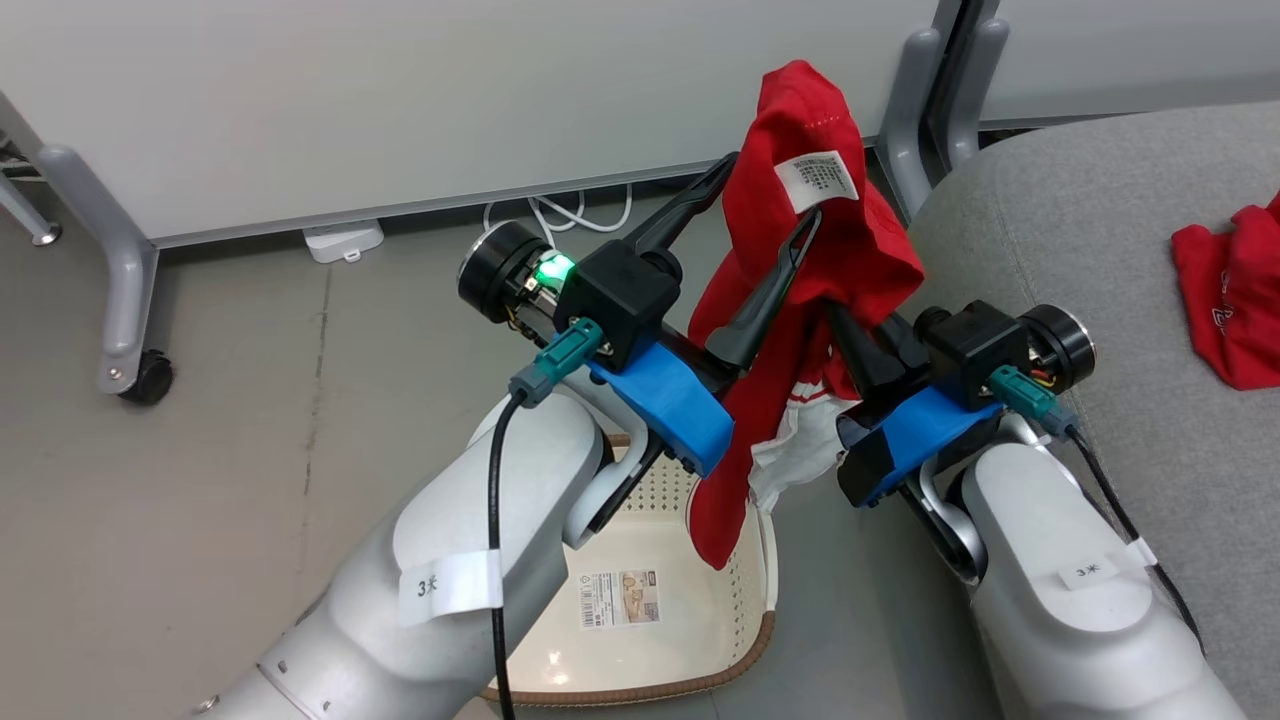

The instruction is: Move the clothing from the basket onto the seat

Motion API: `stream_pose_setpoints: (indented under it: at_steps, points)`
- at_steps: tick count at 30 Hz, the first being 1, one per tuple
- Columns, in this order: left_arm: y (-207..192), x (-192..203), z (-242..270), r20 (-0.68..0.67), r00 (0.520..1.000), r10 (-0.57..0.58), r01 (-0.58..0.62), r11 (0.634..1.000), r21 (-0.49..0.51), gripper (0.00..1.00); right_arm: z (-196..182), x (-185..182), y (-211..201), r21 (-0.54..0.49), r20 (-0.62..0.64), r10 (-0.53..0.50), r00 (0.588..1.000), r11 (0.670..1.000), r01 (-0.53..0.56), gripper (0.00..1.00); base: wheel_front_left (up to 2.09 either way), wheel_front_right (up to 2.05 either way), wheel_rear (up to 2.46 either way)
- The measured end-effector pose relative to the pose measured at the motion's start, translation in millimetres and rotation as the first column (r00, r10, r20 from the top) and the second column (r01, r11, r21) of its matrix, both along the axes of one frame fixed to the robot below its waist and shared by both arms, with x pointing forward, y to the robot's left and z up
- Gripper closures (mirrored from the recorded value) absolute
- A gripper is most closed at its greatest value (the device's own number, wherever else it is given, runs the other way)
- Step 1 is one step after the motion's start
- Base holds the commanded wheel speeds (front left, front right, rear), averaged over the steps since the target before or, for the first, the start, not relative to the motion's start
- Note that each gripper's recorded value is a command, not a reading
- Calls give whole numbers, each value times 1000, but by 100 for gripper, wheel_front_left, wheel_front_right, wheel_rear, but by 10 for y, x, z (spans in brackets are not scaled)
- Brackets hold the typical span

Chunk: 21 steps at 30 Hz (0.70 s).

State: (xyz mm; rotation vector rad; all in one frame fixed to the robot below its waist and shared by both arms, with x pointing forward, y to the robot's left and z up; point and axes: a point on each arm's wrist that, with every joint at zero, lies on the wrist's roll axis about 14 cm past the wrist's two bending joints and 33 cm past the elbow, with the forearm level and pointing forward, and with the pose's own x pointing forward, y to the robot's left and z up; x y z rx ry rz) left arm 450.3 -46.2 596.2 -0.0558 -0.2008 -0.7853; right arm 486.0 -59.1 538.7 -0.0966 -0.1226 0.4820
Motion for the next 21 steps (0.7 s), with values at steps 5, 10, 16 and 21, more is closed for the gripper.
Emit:
stream_pose_setpoints:
  at_steps: [5, 10, 16, 21]
  points:
    - [-73, 25, -135, -27, 999, -20, 21, 1000, 11, 0, 5, 33, -260, 16, 4, -67, 998, 998, 67, 100, 0, 0, 0]
    - [-191, 21, -313, -62, 996, -62, 63, 998, 29, 0, 34, 53, -639, 40, 13, -167, 986, 985, 167, 100, 0, 0, 0]
    - [-443, -68, -543, -104, 984, -147, 153, 987, 50, 0, 41, 12, -1136, 57, 20, -298, 954, 953, 296, 100, 0, 0, 0]
    - [-667, -170, -712, -133, 965, -227, 237, 970, 62, 0, 5, -83, -1576, 58, 16, -410, 912, 911, 409, 100, 0, 0, 0]
